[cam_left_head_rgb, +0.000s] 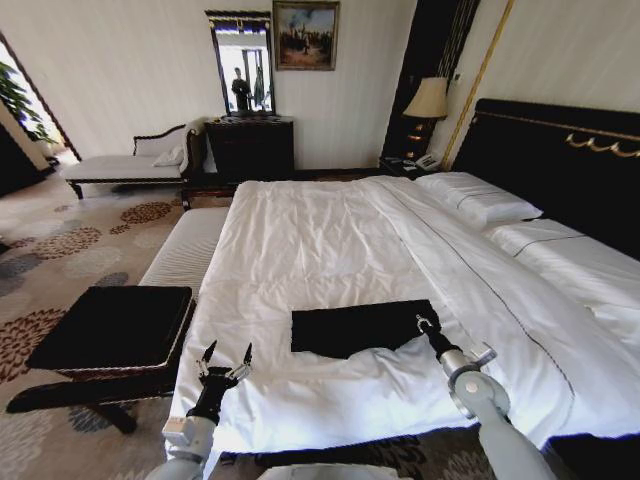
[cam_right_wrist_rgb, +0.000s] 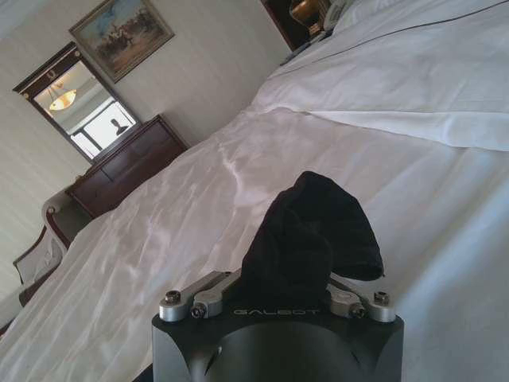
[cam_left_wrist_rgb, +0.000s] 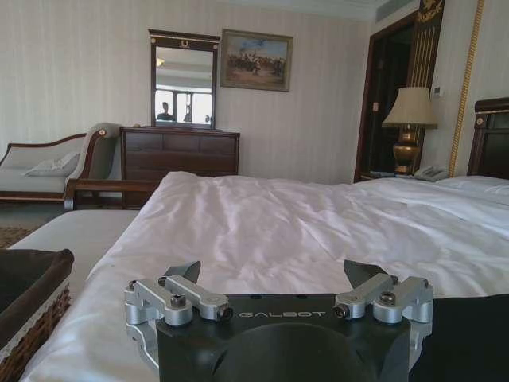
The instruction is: Fold the clothes on the bed and place them into the basket.
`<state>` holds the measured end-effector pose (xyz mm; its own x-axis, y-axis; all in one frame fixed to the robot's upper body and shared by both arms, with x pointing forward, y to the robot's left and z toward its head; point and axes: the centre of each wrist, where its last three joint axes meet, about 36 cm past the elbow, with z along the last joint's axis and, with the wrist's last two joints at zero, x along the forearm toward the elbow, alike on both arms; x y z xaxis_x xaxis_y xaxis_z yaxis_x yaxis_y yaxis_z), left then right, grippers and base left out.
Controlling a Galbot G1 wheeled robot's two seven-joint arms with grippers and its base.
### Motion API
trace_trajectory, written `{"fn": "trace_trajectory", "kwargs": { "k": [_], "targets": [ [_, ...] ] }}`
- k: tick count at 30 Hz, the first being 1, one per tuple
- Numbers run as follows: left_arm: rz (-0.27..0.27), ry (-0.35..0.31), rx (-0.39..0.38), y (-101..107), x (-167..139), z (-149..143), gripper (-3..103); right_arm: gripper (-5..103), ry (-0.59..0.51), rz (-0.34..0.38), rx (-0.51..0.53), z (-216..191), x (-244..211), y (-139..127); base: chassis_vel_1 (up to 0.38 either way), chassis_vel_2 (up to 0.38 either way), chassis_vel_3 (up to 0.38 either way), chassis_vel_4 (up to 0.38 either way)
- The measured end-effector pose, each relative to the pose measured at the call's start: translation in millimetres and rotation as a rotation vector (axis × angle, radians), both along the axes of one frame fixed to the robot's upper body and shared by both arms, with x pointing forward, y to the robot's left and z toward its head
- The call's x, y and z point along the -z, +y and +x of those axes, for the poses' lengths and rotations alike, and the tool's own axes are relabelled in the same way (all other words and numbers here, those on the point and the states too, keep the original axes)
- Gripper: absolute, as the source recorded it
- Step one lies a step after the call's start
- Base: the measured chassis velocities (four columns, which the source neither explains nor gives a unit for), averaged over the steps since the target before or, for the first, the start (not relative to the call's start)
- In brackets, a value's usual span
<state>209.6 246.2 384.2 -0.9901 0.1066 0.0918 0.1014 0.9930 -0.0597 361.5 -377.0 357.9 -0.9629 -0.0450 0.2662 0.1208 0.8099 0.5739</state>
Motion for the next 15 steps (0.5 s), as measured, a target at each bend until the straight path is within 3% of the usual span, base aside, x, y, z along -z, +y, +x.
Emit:
{"fn": "trace_trajectory", "kwargs": {
  "k": [2, 6, 8, 15],
  "targets": [
    [0.000, 0.000, 0.000, 0.0, 0.0, 0.0, 100, 3, -0.022, -0.048, -0.045, 1.3, -3.8, 19.0, 0.000, 0.000, 0.000, 0.000],
    [0.000, 0.000, 0.000, 0.0, 0.0, 0.0, 100, 3, -0.044, -0.079, -0.105, 4.4, -8.7, 46.7, 0.000, 0.000, 0.000, 0.000],
    [0.000, 0.000, 0.000, 0.0, 0.0, 0.0, 100, 3, -0.061, -0.077, -0.146, 7.2, -13.7, 68.7, 0.000, 0.000, 0.000, 0.000],
    [0.000, 0.000, 0.000, 0.0, 0.0, 0.0, 100, 3, -0.072, -0.041, -0.223, 12.1, -23.9, 106.6, 0.000, 0.000, 0.000, 0.000]
  ]
}}
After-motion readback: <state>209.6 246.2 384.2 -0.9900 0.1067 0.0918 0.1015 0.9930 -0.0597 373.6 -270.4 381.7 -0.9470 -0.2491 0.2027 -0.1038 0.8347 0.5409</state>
